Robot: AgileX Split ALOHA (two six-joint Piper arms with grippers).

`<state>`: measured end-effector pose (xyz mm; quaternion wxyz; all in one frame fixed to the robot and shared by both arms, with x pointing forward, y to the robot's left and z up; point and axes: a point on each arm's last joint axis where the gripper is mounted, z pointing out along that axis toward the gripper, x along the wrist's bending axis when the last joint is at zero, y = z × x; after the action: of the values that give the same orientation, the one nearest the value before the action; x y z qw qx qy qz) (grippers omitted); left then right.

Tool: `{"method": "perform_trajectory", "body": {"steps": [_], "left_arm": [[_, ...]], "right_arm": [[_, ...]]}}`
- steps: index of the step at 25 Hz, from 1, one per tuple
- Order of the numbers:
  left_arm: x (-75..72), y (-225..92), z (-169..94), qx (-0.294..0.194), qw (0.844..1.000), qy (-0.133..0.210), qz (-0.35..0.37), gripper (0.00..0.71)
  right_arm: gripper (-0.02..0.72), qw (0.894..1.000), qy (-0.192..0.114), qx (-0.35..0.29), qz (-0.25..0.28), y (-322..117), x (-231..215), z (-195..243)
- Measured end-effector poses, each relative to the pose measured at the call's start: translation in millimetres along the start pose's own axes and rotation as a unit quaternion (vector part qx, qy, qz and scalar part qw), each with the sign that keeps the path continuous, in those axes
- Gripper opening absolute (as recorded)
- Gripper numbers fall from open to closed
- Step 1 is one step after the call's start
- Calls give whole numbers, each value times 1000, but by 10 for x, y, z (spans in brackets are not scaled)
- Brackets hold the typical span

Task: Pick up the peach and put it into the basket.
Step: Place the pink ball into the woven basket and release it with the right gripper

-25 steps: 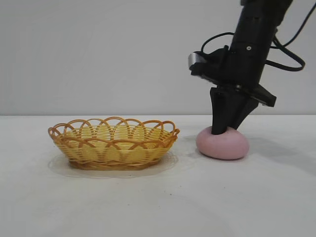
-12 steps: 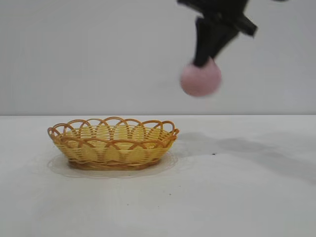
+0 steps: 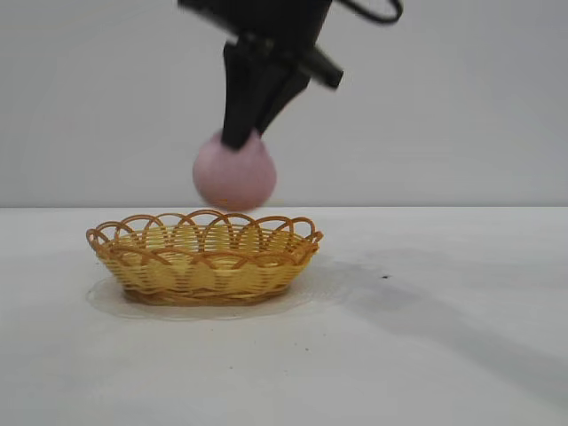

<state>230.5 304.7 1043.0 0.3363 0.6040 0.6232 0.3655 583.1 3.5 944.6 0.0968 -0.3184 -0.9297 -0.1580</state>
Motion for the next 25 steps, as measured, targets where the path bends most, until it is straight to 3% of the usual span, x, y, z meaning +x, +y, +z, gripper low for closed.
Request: {"method": "perform_trajectory", "body": {"steps": [1, 2, 6, 8, 13, 16, 20, 25], "left_arm": [[0, 0, 0, 0, 1000, 0, 0, 441], [0, 0, 0, 0, 1000, 0, 0, 441], [0, 0, 0, 0, 1000, 0, 0, 441], [0, 0, 0, 0, 1000, 0, 0, 441], [0, 0, 0, 0, 1000, 0, 0, 441], [0, 0, 0, 0, 1000, 0, 0, 441], [0, 0, 0, 0, 1000, 0, 0, 441], [0, 0, 0, 0, 1000, 0, 0, 441]], "right_arm": [[57, 1000, 0, -2, 2, 3, 2, -4], [57, 1000, 0, -2, 6, 3, -1, 2], [269, 1000, 1, -6, 20, 11, 0, 2], [340, 1000, 0, -8, 23, 14, 10, -27], [355, 996, -20, -71, 44, 57, 17, -494], [355, 989, -71, -104, 76, 4, -250, -815], [355, 968, -146, -103, 179, -310, -1001, -1104], [355, 927, -180, -108, 309, -832, -1853, -1304]]}}
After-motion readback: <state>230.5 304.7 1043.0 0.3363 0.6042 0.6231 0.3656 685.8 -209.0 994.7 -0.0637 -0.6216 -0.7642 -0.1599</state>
